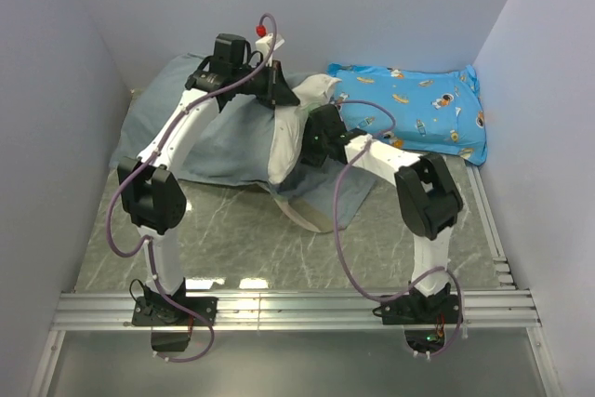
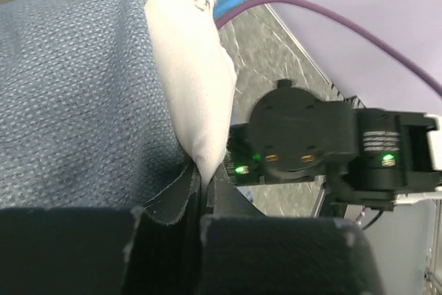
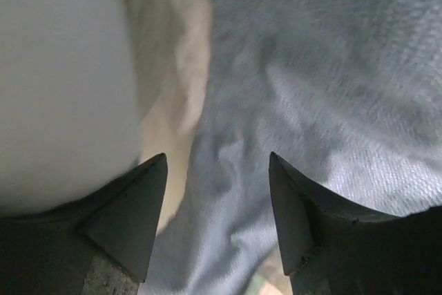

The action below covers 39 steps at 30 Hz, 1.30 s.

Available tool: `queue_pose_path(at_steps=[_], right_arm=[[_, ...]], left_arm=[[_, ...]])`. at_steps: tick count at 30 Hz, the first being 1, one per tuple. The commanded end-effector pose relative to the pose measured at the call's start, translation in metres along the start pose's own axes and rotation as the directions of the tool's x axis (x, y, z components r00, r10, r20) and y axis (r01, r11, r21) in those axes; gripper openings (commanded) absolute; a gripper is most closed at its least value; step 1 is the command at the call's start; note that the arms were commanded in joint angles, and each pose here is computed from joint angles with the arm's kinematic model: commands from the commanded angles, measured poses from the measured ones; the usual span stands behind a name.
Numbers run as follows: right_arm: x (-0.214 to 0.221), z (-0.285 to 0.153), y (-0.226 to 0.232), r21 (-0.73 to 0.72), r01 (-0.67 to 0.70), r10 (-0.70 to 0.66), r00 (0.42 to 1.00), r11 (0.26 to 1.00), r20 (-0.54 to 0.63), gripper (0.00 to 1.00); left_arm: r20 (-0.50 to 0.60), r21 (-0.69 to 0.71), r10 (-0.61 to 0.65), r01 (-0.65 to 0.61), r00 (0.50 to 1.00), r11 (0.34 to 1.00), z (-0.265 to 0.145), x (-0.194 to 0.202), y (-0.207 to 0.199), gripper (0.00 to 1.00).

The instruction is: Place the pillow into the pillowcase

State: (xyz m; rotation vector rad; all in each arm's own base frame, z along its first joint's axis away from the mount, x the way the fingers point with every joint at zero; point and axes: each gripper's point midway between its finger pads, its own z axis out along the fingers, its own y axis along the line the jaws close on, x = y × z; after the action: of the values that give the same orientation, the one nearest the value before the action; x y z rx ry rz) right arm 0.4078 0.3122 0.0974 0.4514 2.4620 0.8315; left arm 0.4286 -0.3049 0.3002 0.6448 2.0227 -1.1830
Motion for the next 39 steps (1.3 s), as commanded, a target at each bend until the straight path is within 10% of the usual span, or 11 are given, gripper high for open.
queue_pose_path(at_steps=[1,6,12,25,32,39], right_arm=[[-0.003,0.024,0.0,0.073,-0.031,0.029,0.999,0.997,0.027,0.68],[0.014,0.038,0.036,-0.263,-0.141,0.119,0.988,0.955,-0.097,0.46],[0.01,-0.009,0.073,-0.539,-0.148,0.137,0.989,0.829,-0.061,0.47],[0.007,0.077,0.094,-0.524,-0.295,0.276,0.954,0.799,-0.117,0.2],[0.02,0.127,0.035,-0.143,-0.251,0.245,0.968,0.957,-0.061,0.0],[0.015,0.059,-0.052,0.21,0.0,0.006,1.0,0.978,-0.028,0.0]], left_arm=[[0.076,0.097,0.036,-0.043,0.996,0.994,-0.008,-0.023,-0.03,0.0],[0.088,0.139,0.016,-0.029,0.996,0.99,-0.009,-0.02,-0.033,0.0],[0.098,0.189,-0.035,0.016,0.995,0.982,-0.009,-0.019,-0.036,0.0],[0.067,0.248,-0.145,0.125,0.987,0.961,-0.003,-0.011,-0.037,0.0],[0.092,0.194,-0.153,0.133,0.984,0.972,-0.007,-0.013,-0.032,0.0],[0.182,0.001,-0.19,0.193,0.965,0.981,-0.02,-0.017,0.016,0.0]])
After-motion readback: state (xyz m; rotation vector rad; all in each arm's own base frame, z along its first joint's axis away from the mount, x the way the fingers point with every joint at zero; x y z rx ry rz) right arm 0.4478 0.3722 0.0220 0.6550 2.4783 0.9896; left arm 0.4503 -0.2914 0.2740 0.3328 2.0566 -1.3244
